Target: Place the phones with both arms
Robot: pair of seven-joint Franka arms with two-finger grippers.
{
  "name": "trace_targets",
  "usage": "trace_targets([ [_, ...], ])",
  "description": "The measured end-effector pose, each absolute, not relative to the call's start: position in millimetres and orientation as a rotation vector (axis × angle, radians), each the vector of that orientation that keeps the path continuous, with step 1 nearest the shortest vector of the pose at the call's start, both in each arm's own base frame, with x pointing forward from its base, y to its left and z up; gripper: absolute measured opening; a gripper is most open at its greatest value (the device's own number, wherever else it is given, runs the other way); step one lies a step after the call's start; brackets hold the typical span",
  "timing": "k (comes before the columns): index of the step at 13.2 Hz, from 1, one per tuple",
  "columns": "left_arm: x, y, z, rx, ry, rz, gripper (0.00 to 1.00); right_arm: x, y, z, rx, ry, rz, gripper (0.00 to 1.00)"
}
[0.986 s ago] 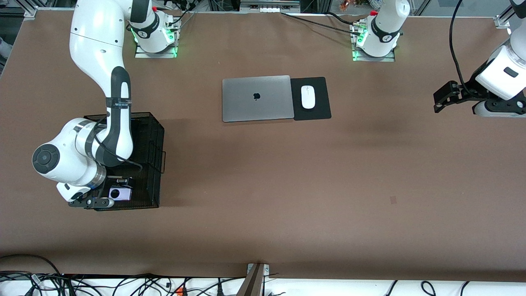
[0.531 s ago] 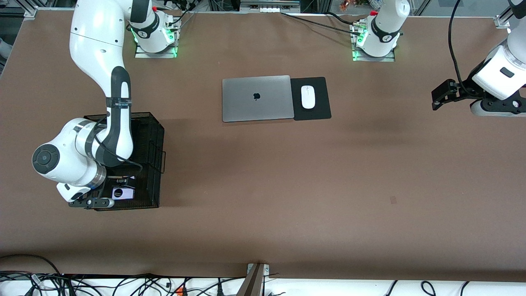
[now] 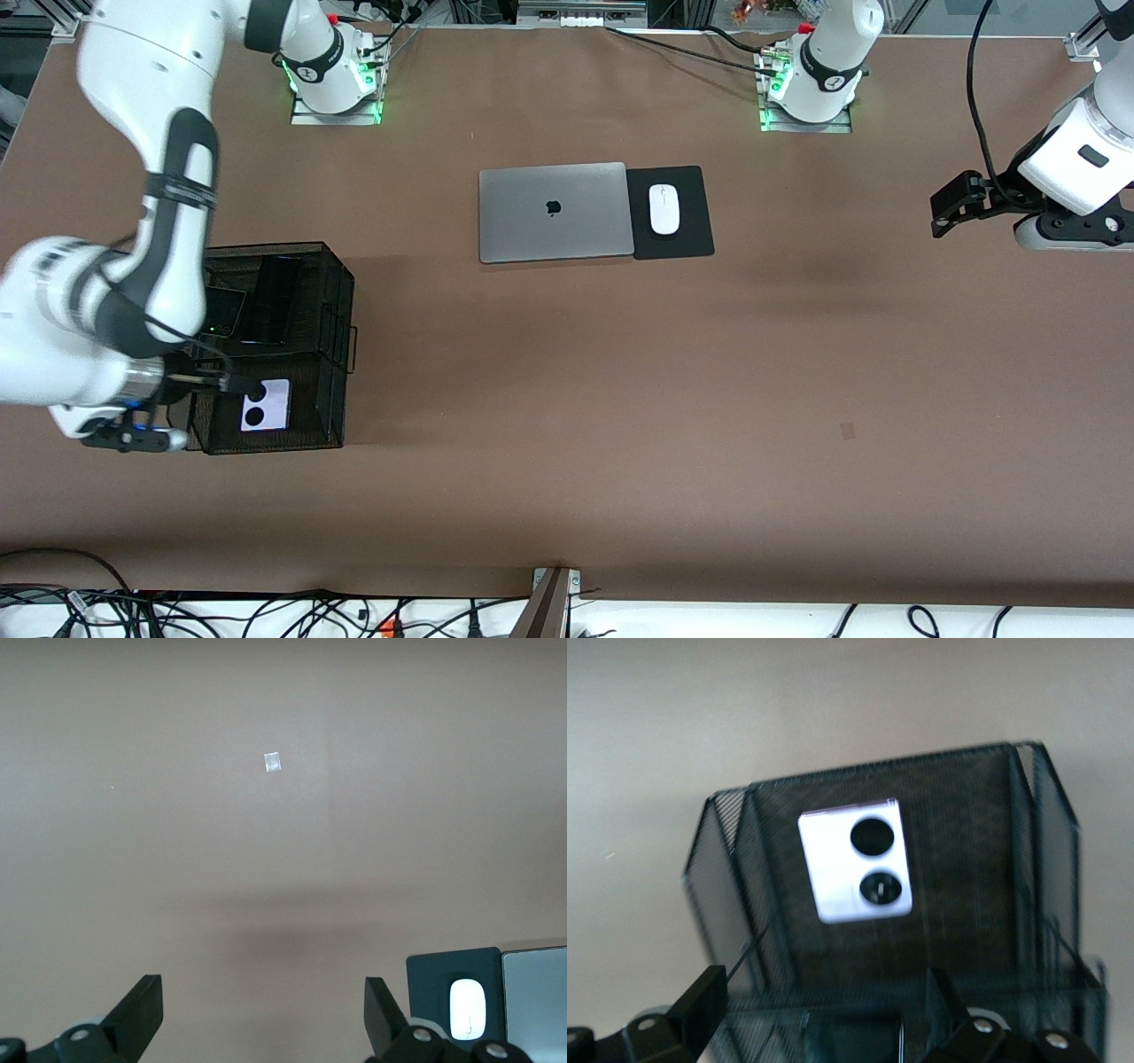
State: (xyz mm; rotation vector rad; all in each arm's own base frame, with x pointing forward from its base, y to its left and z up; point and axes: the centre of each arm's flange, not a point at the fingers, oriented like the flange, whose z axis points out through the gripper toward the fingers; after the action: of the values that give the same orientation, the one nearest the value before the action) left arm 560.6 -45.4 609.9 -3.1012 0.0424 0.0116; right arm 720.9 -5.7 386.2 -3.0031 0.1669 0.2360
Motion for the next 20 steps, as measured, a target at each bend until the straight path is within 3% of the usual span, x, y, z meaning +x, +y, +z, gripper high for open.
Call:
trace_targets([
  [3, 561, -45, 610, -3.100, 0.091, 0.012, 1.00, 710, -26, 432, -2.924, 0.261, 0.358, 1.00],
  [9, 561, -45, 610, -3.098, 0.161, 0.014, 1.00, 675, -40, 468, -2.868, 0.406, 0.610, 1.00],
  [12, 560, -45, 610, -3.097, 0.168, 0.017, 1.00, 666, -42, 482, -2.987, 0.290, 0.657, 1.00],
  [16, 559, -45, 611, -3.097, 0.172, 0.021, 1.00, 652, -41, 534, -3.071, 0.195, 0.398, 1.00],
  [20, 559, -45, 611, -3.096, 0.173, 0.023, 1.00, 615, -50, 515, -3.081, 0.219, 0.106, 1.00],
])
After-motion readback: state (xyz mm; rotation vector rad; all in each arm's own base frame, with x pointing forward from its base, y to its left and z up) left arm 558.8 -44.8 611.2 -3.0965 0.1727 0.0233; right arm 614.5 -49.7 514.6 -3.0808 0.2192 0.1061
